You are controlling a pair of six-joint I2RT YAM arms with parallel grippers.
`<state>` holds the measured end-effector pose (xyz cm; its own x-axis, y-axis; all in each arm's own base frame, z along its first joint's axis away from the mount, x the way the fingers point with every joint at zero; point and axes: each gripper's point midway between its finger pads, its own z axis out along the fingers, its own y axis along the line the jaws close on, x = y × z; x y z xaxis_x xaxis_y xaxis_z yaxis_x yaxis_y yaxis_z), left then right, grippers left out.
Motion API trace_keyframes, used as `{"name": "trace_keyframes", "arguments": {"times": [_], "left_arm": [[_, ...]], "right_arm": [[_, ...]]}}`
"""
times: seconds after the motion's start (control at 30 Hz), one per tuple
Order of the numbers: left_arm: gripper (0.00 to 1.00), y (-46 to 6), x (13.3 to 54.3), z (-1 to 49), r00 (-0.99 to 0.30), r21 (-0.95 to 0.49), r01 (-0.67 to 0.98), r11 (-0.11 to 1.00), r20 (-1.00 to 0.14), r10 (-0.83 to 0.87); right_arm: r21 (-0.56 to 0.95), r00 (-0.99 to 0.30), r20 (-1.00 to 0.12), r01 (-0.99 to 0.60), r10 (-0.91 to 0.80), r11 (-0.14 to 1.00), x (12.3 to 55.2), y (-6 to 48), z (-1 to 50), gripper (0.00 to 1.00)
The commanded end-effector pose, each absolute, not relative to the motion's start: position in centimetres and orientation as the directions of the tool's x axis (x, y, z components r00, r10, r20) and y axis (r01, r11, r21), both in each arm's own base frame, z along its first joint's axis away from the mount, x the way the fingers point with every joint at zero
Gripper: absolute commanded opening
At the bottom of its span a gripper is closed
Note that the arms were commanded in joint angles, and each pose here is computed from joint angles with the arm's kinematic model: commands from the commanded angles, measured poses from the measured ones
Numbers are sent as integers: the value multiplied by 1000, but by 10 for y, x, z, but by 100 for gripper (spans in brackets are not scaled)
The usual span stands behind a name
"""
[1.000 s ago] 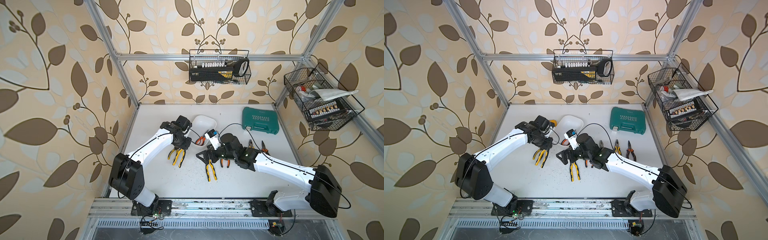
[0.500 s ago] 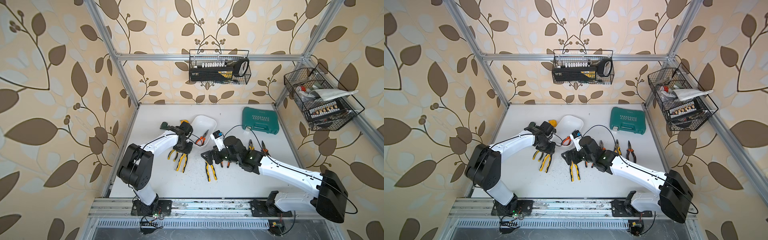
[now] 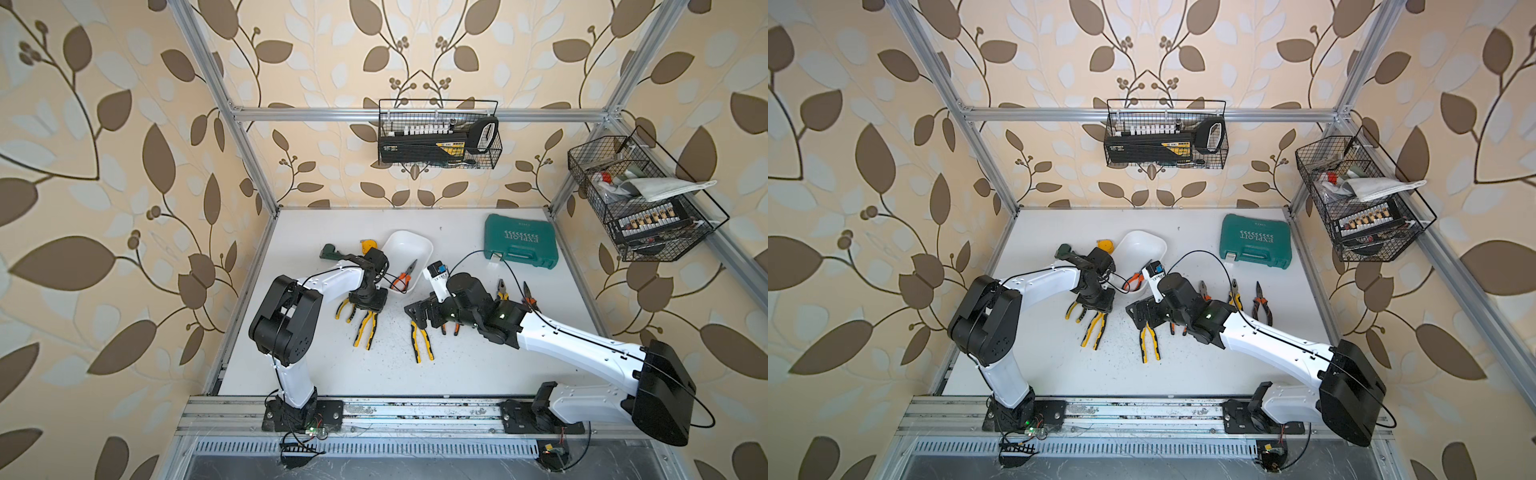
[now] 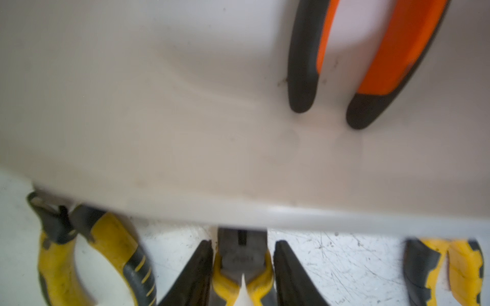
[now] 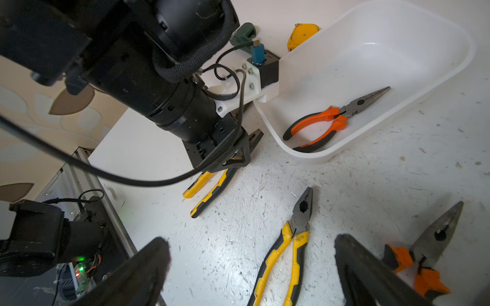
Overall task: Take the pliers out of the storage box
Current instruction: Place the pliers at the center of the board.
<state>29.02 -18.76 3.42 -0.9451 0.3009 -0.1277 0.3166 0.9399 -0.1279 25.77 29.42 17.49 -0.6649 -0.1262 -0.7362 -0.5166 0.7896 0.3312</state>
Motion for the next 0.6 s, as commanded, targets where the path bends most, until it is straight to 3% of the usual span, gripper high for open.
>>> {"name": "trace_keyframes", "arguments": {"times": [0.0, 0.2, 0.37, 0.57], "left_arm": [[49, -197, 296, 53, -939, -162, 325, 932, -170, 298], [57, -196, 293, 77, -923, -168, 355, 920, -216, 317], [75, -196, 285, 118, -873, -186, 439, 879, -320, 368], [99, -194, 274, 171, -689, -112, 624, 773, -546, 477]], "right_arm": [[303, -655, -747, -484, -110, 821, 260, 285, 181, 99], [262, -645, -760, -407, -72, 875, 275, 273, 187, 99], [257, -658, -753, -264, 21, 930, 295, 257, 192, 100], [298, -808, -563, -5, 171, 955, 325, 235, 171, 100]]}}
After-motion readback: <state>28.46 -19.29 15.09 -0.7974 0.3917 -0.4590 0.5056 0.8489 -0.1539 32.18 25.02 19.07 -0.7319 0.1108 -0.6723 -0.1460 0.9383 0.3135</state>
